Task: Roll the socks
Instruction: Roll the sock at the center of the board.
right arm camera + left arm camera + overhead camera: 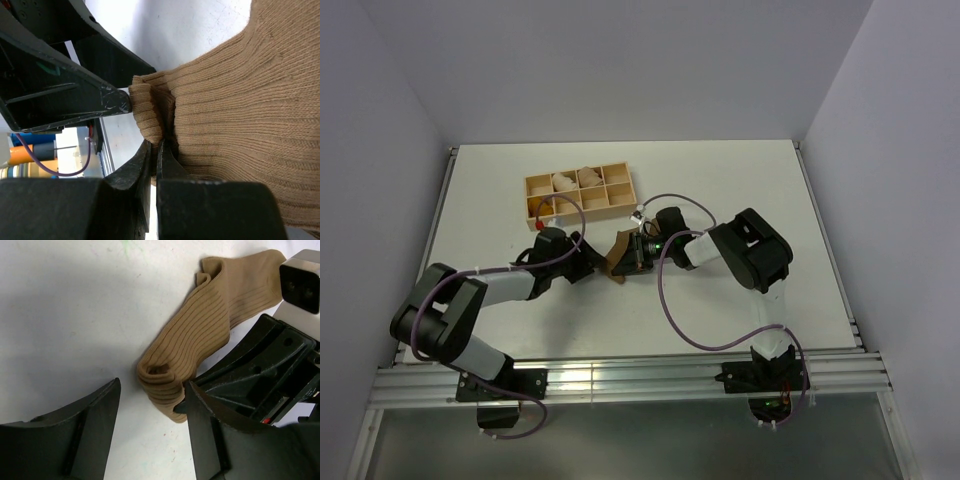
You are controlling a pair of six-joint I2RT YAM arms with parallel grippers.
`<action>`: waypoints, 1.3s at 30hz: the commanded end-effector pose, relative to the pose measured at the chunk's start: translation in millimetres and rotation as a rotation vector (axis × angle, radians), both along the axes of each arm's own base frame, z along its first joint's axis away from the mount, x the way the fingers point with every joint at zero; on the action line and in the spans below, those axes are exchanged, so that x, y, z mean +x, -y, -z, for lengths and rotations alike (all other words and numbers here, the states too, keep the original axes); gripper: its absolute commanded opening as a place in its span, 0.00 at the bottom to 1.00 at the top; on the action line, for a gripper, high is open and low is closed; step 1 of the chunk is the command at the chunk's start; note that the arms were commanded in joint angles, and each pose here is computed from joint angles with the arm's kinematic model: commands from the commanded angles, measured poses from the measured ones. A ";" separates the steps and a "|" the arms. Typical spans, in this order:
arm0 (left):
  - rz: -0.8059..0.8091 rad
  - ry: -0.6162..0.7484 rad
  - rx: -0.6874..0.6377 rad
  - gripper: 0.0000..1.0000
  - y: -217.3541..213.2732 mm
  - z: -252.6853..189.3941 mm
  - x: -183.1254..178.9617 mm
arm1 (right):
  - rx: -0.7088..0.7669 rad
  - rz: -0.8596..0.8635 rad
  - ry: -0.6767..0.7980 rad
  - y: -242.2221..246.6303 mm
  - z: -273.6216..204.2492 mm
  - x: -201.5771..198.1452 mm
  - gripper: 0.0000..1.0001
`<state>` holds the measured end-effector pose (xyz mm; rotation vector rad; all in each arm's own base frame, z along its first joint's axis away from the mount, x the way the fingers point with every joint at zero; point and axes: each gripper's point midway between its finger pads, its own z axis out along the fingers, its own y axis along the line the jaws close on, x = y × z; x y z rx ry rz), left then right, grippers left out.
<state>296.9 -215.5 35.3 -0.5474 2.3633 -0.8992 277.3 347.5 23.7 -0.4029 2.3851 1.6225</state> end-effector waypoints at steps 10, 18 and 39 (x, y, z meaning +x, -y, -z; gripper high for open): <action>0.022 -0.047 0.034 0.52 4.4 23.0 -5.7 | -0.077 0.033 -0.124 11.3 33.6 -8.9 0.01; 0.034 -0.063 0.045 0.39 8.0 30.0 -10.9 | -0.075 0.047 -0.145 11.2 36.2 -7.1 0.03; 0.128 -0.120 0.178 0.01 3.5 19.4 -13.5 | -0.447 0.151 0.513 46.6 -37.5 12.1 0.56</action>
